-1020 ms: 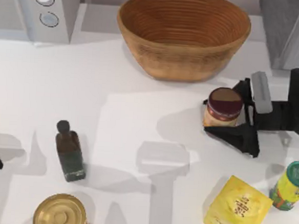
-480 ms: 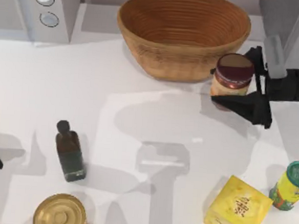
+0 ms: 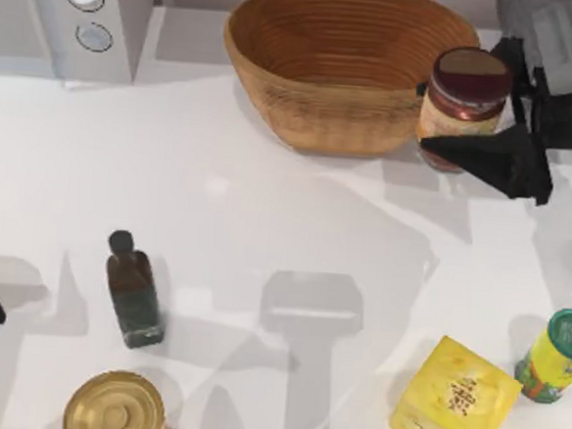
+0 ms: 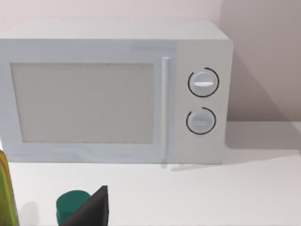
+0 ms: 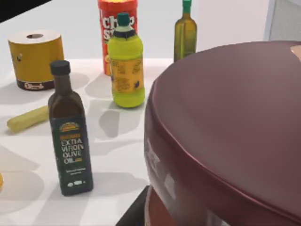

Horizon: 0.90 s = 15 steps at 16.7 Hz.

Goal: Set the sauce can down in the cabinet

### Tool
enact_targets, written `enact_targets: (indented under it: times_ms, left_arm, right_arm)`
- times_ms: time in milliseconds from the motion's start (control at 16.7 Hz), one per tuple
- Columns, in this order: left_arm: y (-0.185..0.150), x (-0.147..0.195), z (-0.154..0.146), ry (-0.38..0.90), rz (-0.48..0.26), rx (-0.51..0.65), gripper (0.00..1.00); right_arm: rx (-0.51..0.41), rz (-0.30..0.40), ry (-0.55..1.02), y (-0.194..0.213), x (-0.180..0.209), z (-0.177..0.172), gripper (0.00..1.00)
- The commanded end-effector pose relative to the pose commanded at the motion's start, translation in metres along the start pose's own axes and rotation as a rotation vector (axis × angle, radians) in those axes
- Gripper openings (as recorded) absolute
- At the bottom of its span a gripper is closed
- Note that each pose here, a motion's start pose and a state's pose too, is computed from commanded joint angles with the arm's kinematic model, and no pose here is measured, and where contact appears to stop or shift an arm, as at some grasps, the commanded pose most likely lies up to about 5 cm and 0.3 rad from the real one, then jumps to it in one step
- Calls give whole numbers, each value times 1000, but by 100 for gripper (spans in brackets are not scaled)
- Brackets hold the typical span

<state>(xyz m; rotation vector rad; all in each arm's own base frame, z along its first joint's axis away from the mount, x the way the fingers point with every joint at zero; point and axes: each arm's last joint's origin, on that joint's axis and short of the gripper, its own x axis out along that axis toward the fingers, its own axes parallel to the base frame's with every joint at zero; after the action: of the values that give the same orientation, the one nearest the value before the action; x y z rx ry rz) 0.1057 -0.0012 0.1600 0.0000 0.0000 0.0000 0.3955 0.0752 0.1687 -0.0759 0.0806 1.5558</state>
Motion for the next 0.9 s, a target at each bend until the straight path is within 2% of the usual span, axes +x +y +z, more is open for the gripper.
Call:
enact_targets:
  times_ms: [240, 420, 540, 660, 900]
  left_arm:
    - [0, 0, 0, 0, 0, 0, 100]
    - [0, 0, 0, 0, 0, 0, 100]
    - [0, 0, 0, 0, 0, 0, 100]
    - [0, 0, 0, 0, 0, 0, 100]
    - [0, 0, 0, 0, 0, 0, 100]
  right_arm:
    - [0, -12, 5, 1, -2, 1, 0]
    - [-17, -90, 40, 15, -10, 19, 0]
    - [-30, -182, 75, 33, -19, 39, 0]
    - [-41, -304, 111, 61, -29, 61, 0]
    - [-51, -616, 151, 140, -52, 93, 0]
